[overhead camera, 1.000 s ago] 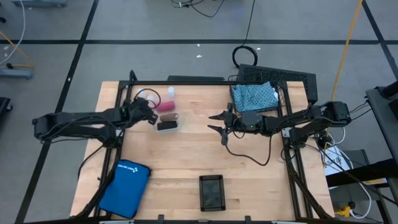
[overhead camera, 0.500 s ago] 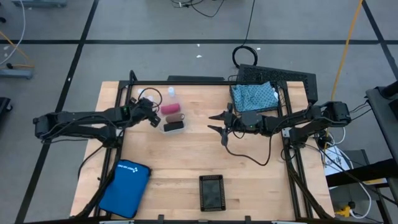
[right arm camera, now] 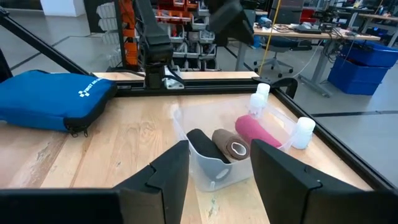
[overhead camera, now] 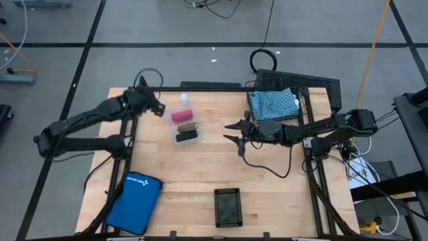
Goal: Pick & Place Medicine items
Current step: Put the top left transparent pill bottle into the black bin
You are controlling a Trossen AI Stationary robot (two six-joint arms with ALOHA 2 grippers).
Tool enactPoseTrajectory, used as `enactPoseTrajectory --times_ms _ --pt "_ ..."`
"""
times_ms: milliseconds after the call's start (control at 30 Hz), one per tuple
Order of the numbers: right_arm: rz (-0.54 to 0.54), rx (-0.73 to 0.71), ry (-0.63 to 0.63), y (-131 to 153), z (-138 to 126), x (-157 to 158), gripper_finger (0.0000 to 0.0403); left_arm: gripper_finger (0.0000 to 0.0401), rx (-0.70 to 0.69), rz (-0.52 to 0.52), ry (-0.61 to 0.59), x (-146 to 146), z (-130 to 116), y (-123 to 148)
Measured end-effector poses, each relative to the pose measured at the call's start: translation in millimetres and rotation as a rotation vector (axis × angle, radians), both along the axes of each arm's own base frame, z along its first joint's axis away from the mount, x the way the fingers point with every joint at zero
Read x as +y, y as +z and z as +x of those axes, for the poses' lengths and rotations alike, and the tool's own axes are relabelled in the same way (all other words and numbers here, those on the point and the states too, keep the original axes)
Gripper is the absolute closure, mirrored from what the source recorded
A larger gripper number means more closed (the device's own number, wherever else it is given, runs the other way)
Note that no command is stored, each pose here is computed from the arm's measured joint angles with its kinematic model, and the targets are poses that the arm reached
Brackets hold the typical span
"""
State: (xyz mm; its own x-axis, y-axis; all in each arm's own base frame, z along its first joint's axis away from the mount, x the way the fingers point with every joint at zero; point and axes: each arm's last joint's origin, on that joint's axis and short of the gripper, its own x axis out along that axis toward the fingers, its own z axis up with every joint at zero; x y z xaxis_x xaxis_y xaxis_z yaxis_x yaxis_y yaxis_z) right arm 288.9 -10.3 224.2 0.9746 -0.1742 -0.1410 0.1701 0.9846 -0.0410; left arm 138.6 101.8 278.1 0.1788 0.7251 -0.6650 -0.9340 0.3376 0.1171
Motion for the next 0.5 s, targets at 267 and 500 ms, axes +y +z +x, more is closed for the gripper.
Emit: enactPoseTrajectory --times_ms 267,500 --pt "0.000 0.001 0.000 -0.1 -0.1 0.0 0.0243 0.0155 0.020 -0.262 0.170 64.5 -19.4 -30.0" --pt "0.001 0.005 0.001 -0.6 -0.2 0.1 0.0243 0.0155 0.046 -0.297 0.173 81.5 -15.4 -44.9"
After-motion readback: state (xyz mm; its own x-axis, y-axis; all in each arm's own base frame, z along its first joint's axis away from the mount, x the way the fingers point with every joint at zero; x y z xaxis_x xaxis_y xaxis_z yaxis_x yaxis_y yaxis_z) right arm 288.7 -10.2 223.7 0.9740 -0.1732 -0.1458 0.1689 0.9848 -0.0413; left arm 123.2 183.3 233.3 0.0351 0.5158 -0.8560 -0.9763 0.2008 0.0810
